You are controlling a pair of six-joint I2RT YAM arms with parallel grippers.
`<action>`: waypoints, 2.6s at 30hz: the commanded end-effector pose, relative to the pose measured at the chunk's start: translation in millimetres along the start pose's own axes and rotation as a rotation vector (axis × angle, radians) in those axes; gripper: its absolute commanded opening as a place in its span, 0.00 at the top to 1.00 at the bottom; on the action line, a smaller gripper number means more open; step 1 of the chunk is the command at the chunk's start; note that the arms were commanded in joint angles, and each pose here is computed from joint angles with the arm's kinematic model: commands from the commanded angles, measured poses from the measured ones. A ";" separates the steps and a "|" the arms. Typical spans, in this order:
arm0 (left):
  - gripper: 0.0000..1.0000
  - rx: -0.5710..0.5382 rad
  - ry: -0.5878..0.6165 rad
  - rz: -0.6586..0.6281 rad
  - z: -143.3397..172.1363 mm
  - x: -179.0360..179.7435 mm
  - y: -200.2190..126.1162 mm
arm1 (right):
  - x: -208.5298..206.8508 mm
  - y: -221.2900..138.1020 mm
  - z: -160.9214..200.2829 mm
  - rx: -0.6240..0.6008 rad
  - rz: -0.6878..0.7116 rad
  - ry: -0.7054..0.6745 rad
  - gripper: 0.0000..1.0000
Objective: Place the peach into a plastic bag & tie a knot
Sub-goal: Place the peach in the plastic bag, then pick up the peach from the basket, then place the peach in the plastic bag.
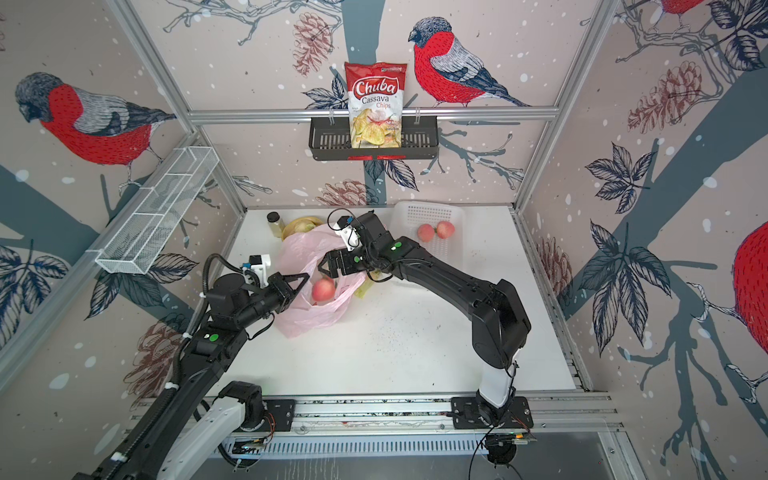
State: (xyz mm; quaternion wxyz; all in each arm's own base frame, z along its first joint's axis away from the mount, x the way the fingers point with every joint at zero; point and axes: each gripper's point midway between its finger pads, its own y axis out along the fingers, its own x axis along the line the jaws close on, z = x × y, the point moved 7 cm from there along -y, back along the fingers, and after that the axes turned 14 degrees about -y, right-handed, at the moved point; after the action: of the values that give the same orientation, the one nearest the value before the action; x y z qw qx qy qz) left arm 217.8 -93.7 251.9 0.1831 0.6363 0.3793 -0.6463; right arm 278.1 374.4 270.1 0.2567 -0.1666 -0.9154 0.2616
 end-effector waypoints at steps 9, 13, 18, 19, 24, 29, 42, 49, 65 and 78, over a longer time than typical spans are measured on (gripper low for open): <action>1.00 -0.047 0.012 0.044 -8.1 0.3 7.0 | -56.4 -132.5 19.9 -0.189 0.384 0.053 0.19; 1.00 -0.031 0.038 0.029 -9.8 -1.1 11.5 | -117.7 -174.4 51.2 -0.259 0.603 0.183 0.08; 1.00 -0.016 0.044 0.020 -9.6 0.1 14.1 | -204.9 -164.0 66.0 -0.188 0.832 0.291 0.03; 1.00 -0.015 0.044 0.018 -9.1 1.1 13.9 | -222.9 -157.5 64.9 -0.156 0.859 0.313 0.03; 1.00 -0.020 0.050 0.009 -8.5 2.6 12.1 | -294.1 -114.7 61.9 -0.049 0.892 0.389 0.03; 1.00 -0.012 0.052 0.011 -8.2 1.7 12.6 | -331.1 -82.5 52.7 -0.022 0.875 0.425 0.03; 1.00 -0.004 0.046 0.017 -6.9 1.1 11.8 | -381.2 -41.5 44.8 -0.017 0.906 0.481 0.08; 1.00 -0.007 0.036 0.016 -5.1 4.8 9.7 | -394.0 -39.1 39.4 -0.083 0.941 0.518 0.17; 1.00 -0.018 0.043 0.023 -4.1 2.5 5.3 | -244.6 -92.7 15.7 -0.210 0.730 0.321 0.49; 1.00 -0.017 0.055 0.039 -2.0 -2.2 1.5 | -3.3 -94.7 28.5 -0.252 0.183 0.002 0.46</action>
State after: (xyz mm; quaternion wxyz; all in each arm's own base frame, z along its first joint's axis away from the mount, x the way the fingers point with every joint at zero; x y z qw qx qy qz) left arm 220.0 -93.8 245.8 0.1814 0.6480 0.3817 -0.6337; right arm 260.4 270.6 284.3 0.2199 -0.3155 -0.9013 0.1996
